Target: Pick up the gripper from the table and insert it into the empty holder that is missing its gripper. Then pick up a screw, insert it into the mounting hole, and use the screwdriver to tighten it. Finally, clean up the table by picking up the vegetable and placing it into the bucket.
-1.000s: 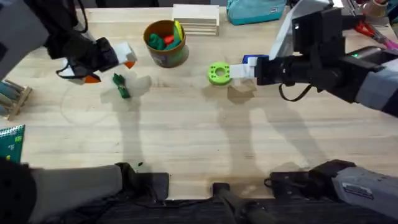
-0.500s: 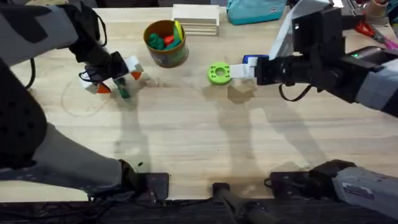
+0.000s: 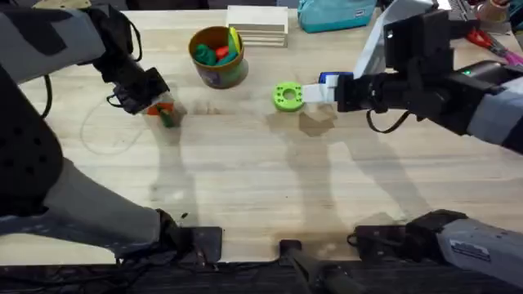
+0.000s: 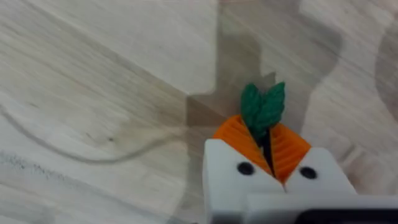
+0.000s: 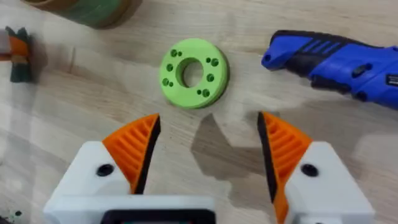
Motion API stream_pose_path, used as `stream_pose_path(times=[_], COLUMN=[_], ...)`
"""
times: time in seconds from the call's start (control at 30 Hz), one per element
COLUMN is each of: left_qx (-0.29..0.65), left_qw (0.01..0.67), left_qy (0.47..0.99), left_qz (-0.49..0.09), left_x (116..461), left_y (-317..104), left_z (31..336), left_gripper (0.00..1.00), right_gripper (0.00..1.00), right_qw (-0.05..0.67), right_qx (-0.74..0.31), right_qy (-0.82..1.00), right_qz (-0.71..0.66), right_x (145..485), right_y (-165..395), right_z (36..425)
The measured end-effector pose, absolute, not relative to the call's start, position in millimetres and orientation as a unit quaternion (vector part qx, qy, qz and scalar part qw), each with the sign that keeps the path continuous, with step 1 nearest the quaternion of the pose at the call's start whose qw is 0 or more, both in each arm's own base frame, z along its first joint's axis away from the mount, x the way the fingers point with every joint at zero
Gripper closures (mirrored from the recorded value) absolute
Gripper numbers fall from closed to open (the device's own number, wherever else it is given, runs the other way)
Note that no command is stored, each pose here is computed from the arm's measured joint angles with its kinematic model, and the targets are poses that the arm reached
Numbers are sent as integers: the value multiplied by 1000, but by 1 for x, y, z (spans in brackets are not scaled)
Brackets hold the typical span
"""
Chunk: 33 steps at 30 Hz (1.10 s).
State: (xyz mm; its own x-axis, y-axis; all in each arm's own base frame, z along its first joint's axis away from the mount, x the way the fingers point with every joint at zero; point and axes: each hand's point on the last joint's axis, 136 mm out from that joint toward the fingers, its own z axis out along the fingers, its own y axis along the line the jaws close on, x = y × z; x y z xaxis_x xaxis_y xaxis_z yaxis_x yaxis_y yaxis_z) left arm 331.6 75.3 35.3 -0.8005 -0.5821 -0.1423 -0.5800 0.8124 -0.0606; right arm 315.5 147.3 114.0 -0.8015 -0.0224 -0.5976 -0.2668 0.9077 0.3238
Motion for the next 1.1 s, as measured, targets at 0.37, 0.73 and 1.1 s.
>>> stream_pose_path(times=[0.37, 0.73, 1.1], left_qx=[-283, -191, -90], left_qw=[232, 350, 346], left_qy=[926, 901, 904], left_qz=[-87, -171, -236], left_x=[339, 384, 441], left_y=[53, 5, -74], left_z=[146, 200, 155], left_gripper=[978, 978, 978], right_gripper=[98, 98, 97], right_qw=[305, 316, 316], right_qx=[-78, -77, -77], right_qy=[928, 924, 924], right_qz=[200, 199, 199], right_x=[316, 320, 320], right_y=[147, 147, 147], right_z=[114, 117, 117])
